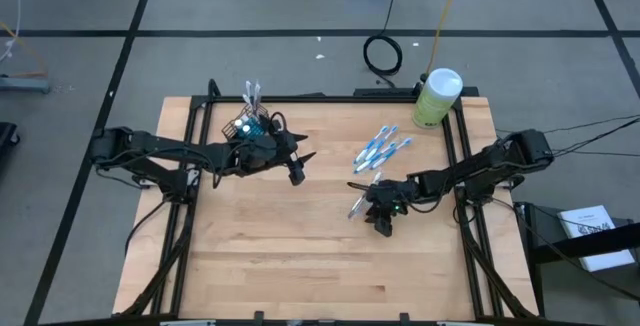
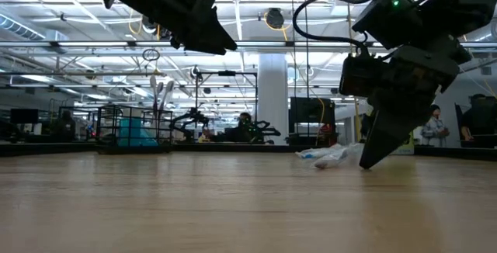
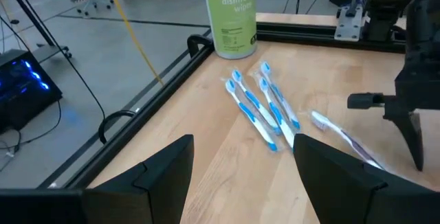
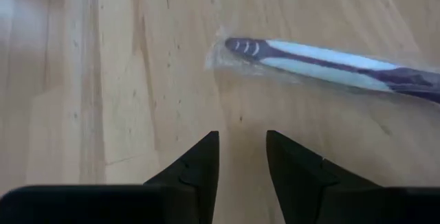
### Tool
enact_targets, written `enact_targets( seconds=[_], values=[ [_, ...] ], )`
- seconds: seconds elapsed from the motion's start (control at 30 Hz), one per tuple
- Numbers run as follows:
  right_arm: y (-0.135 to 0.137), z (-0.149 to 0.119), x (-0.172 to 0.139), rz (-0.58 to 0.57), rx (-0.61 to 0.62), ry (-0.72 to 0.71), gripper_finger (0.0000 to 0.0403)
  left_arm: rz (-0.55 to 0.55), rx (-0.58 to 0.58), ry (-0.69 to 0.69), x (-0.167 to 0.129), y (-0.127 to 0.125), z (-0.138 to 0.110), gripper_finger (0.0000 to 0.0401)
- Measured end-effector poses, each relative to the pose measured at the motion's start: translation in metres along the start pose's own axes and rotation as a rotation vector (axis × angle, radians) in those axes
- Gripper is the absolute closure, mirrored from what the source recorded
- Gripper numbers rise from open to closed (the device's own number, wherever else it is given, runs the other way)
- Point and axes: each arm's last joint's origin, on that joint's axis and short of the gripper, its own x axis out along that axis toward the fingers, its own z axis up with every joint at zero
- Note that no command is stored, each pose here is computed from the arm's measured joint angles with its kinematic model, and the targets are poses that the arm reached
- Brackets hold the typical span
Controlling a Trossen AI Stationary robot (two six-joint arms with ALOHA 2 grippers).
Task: Pick & Place toothbrushing station
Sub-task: Put the purple toothbrush into the right compartment of the wire organizer
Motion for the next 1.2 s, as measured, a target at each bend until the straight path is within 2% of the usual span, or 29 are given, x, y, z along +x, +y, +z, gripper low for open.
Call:
enact_targets(
  seconds=[0.13, 0.23, 0.33, 0.47, 0.7, 0.87, 1.07, 1.13, 1.2],
  values=[
    [0.002, 0.006, -0.002, 0.013, -0.043, -0.08, 0.0303, 0.0, 0.0, -0.001, 0.0, 0.0, 0.0, 0.0146],
    [0.007, 0.02, -0.004, 0.024, -0.122, -0.247, 0.0307, 0.0, 0.0, 0.0, 0.0, 0.0, 0.0, 0.0146],
    [0.01, 0.03, -0.004, -0.016, -0.196, -0.385, 0.0307, 0.0, 0.0, 0.0, 0.0, 0.0, 0.0, 0.0146],
    [0.003, 0.031, 0.003, -0.052, -0.208, -0.391, 0.0308, 0.0, 0.0, 0.0, 0.0, 0.0, 0.0, 0.0146],
    [-0.008, 0.02, 0.023, -0.078, -0.213, -0.285, 0.0309, 0.001, 0.0, 0.0, 0.0, 0.0, 0.0, 0.0146],
    [-0.006, 0.013, 0.024, 0.076, -0.149, -0.145, 0.031, 0.0, 0.0, 0.0, 0.0, 0.0, 0.0, 0.0146],
    [0.009, 0.001, 0.008, 0.279, -0.021, 0.068, 0.0316, 0.001, 0.001, 0.001, 0.0, 0.0, 0.0, 0.0146],
    [0.013, -0.003, 0.001, 0.309, 0.032, 0.132, 0.0319, 0.001, 0.001, 0.001, 0.0, 0.0, 0.0, 0.0146],
    [0.014, -0.007, -0.007, 0.292, 0.095, 0.192, 0.0323, 0.001, 0.003, 0.005, 0.0, 0.0, -0.001, 0.0146]
  ],
)
